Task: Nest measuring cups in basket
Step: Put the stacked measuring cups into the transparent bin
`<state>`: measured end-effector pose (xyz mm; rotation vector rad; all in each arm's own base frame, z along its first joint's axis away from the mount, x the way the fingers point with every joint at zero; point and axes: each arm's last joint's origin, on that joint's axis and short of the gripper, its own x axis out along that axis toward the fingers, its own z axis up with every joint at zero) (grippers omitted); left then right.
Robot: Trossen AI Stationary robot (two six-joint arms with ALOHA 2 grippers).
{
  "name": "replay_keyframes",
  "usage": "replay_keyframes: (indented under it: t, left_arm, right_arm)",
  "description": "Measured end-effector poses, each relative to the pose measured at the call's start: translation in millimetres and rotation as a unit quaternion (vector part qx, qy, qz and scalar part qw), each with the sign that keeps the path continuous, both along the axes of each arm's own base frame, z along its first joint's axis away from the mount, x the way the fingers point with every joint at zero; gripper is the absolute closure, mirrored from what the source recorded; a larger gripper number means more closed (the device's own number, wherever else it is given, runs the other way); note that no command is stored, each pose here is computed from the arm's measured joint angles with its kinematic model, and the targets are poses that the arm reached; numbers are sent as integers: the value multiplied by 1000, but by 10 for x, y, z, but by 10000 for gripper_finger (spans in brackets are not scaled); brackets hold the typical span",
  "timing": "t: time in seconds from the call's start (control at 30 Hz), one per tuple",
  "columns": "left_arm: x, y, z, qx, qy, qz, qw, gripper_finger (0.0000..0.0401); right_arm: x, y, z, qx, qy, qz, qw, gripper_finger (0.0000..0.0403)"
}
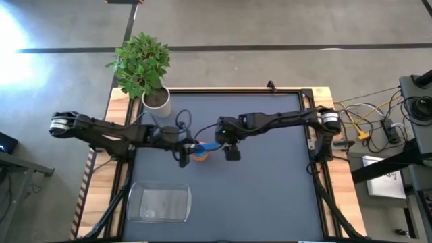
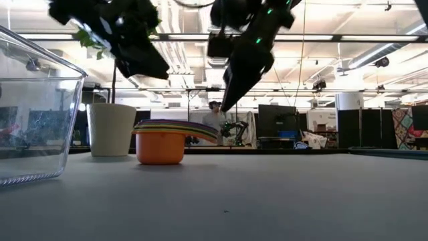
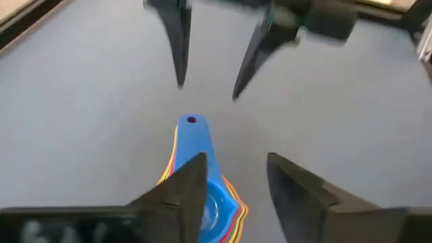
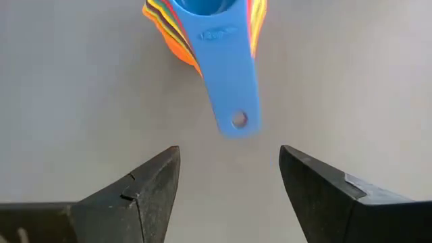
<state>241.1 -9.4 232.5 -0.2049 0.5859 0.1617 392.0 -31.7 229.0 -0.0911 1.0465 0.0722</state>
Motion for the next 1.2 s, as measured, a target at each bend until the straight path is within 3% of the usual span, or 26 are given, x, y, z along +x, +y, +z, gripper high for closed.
replay_keyframes:
  t: [0.2,0.4,0.8,1.2]
  left_arm:
    - [275,3,28,8,79,7,997,191]
    - [565,13,0,12,126,11,992,147]
    - [1017,208,-213,27,219,15,975,124]
    - [1298,321,-497,33,323,8,946,120]
  right_arm:
    - [-333,20,307,-5,-40,-32,999,173]
    - [-738,39,451,-16,-98,-72,992,177]
    - [-1285,81,360,2,-151,-108,983,177]
    - [-1319,84,238,2,-133,-109,985,177]
